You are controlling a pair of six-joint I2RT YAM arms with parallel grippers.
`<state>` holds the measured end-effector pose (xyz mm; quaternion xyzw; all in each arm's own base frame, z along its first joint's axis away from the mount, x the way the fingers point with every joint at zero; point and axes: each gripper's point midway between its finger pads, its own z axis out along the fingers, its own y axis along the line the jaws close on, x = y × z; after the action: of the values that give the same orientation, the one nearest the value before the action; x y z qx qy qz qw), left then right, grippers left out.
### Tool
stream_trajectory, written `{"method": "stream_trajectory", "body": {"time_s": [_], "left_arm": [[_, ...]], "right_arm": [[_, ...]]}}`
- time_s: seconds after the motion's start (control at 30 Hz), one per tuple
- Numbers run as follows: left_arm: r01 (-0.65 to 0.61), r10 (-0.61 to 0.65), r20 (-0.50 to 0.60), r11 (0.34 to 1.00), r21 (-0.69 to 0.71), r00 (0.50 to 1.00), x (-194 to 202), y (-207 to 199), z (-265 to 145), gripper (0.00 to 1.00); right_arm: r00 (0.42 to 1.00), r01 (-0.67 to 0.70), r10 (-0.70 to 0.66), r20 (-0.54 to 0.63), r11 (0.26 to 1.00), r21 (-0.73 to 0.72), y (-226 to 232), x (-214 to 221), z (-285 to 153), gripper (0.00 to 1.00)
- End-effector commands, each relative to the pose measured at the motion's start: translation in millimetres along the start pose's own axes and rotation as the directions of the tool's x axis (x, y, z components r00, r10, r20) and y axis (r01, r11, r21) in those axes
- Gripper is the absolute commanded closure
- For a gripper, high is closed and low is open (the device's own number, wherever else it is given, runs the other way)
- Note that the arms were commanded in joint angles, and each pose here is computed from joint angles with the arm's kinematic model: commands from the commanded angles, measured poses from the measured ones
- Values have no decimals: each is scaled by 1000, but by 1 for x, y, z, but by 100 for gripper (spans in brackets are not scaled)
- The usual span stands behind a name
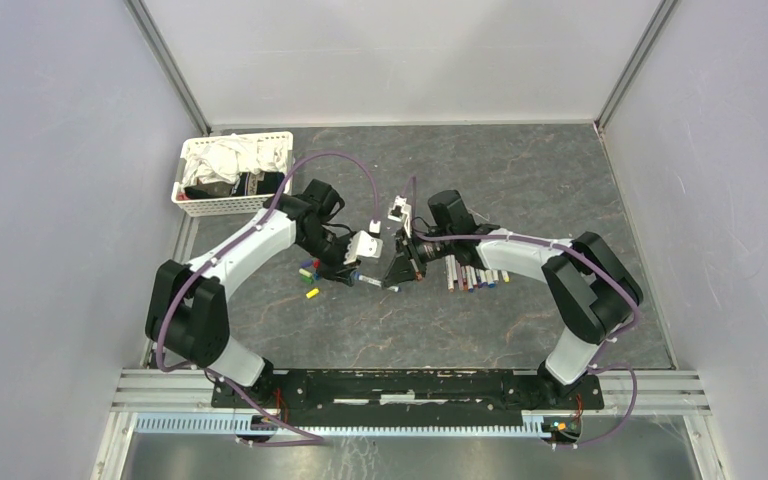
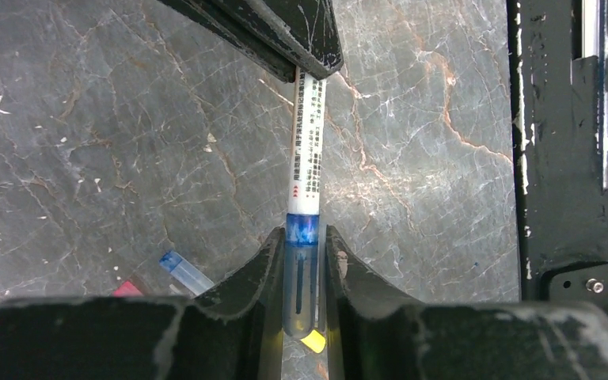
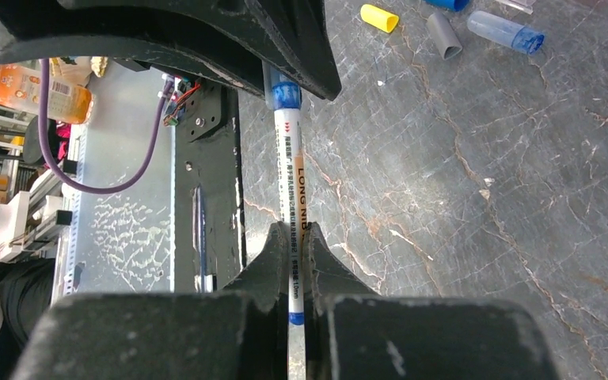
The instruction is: Open the pen caps
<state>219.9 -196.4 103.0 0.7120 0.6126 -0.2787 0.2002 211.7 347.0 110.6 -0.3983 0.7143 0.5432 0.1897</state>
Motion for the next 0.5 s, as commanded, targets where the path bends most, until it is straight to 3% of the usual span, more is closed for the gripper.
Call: {"method": "stream_trajectory", "body": {"time_s": [0.0,0.03,0.1,0.2,0.37,0.47], "left_arm": [[-7,8,9,1000,-7,1000,-11,8,-3,87],[-6,6,11,1000,-2,1000,-12,7,-3,91],[-5,5,20,1000,8,1000,-15,5,-3,96],[-4,4,31,1000,9,999,-19,4,-3,98],[2,-3,48,1000,12,999,-24,2,-6,98],[-1,0,49,1000,14,999,-25,0,-8,98]], "right_arm": [[999,37,-35,34,999,-38,15,-17,-1,100],[999,32,-30,36,999,-37,15,-18,0,95],[999,18,-17,48,999,-35,16,-18,3,74],[998,3,1,60,998,-68,22,-16,11,59],[998,-31,37,52,994,-109,26,-11,26,56],[995,-45,55,83,991,-125,29,-18,28,67]]}}
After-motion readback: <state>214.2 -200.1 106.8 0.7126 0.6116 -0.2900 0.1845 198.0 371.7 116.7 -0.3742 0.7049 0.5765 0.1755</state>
